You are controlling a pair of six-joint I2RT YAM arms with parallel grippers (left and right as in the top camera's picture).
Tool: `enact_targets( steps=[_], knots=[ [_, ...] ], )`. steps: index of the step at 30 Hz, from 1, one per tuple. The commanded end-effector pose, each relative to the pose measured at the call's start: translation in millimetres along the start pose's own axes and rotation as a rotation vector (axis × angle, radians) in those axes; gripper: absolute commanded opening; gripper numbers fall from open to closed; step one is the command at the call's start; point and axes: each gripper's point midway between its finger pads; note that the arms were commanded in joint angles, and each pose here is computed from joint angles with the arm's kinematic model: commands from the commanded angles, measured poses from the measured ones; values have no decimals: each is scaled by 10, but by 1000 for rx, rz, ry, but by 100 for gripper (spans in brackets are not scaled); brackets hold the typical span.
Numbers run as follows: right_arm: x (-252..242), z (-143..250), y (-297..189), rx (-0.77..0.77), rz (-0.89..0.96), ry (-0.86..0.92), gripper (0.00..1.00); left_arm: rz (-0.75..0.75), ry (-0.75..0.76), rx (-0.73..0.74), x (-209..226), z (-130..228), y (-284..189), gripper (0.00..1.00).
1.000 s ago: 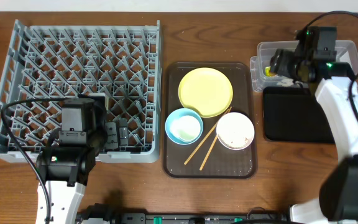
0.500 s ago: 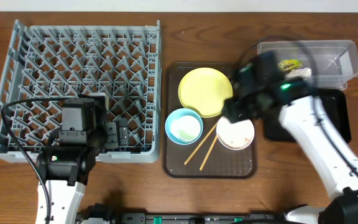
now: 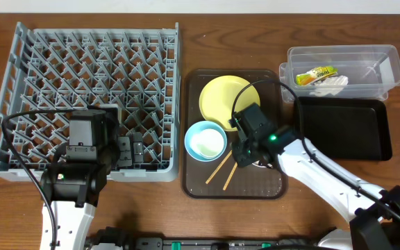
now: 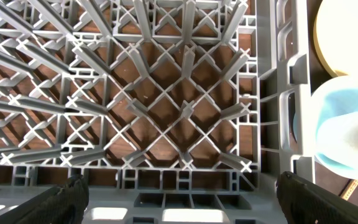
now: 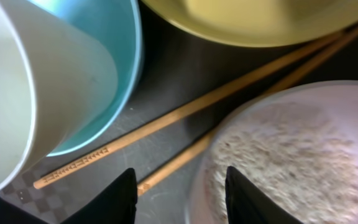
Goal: Sort waste into correct bins and load items into the dishwasher rack
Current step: 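Grasp the rim of the white rice bowl with the right gripper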
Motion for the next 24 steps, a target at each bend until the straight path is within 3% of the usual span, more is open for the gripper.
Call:
enact_targets(
  steps=[1,5,14,24],
  knots=[
    [-20,134,98,22,36,45,37,14,-13,-17,-33,-65,-53,98],
    [-33,192,127,33,39,85,21,14,-13,-17,-33,-65,-53,98],
    [-45,178,126,26,47,111,1,14,-13,-17,-33,-65,-53,98],
    [-24,19,-83,-31,37,144,1,14,-13,-17,-33,-65,-53,98]
  ],
)
Point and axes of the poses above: each gripper's point midway between its finger pads, its own y axis out along the fingers, its own x axis along the line the jaws close on, z = x × y, and after that the axes turned 6 degrees about -y, right-handed
